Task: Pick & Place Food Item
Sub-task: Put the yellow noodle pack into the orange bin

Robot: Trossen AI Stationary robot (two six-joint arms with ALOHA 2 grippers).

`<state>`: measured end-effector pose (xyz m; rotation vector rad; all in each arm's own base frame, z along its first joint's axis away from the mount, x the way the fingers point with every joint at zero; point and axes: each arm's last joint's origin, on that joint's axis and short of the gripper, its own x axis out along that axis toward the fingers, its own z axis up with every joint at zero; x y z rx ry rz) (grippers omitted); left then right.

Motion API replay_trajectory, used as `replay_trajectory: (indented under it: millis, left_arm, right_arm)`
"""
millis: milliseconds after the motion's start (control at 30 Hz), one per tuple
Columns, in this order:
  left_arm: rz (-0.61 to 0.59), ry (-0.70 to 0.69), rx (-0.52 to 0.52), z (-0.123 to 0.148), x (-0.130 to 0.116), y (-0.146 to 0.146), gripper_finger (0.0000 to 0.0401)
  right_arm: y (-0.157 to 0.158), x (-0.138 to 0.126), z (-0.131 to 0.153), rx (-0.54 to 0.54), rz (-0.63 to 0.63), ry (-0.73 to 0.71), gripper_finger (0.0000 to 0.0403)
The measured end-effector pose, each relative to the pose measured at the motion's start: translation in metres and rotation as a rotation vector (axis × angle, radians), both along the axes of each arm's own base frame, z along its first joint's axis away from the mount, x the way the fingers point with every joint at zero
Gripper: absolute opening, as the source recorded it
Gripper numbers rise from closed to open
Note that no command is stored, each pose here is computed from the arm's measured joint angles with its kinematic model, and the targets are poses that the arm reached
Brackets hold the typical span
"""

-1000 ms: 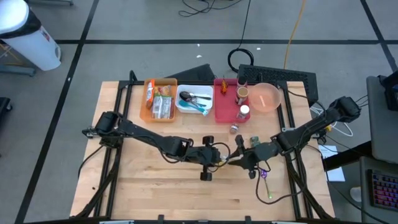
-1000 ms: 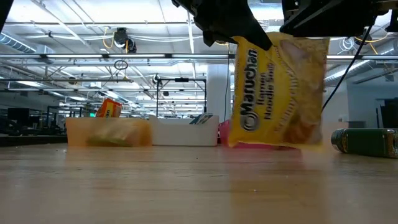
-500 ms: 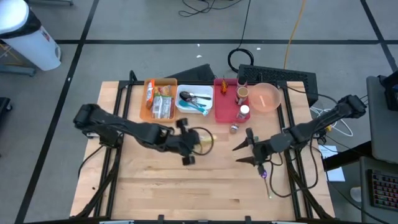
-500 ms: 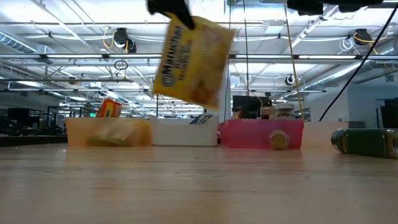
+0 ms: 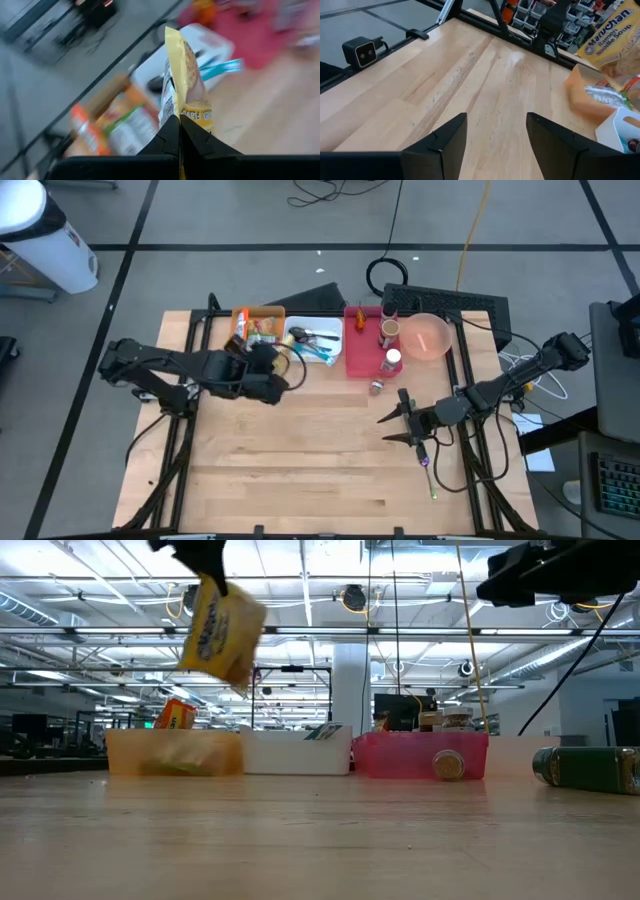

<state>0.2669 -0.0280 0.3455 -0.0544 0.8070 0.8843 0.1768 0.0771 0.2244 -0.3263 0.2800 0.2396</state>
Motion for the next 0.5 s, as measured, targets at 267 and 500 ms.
replay_trajectory:
  millis: [267,500]
  left_arm:
    - [0.289,0.087,-0.062,-0.015,-0.024,0.018,0.0000]
    - [0.390,0.163,-0.110,-0.035,-0.030,0.031,0.0000]
  right_arm:
    - [-0.001,-0.002,-0.009,0.010,-0.001,-0.015,0.0196]
    - [-0.001,-0.002,-0.010,0.015,-0.001,-0.023,0.0196]
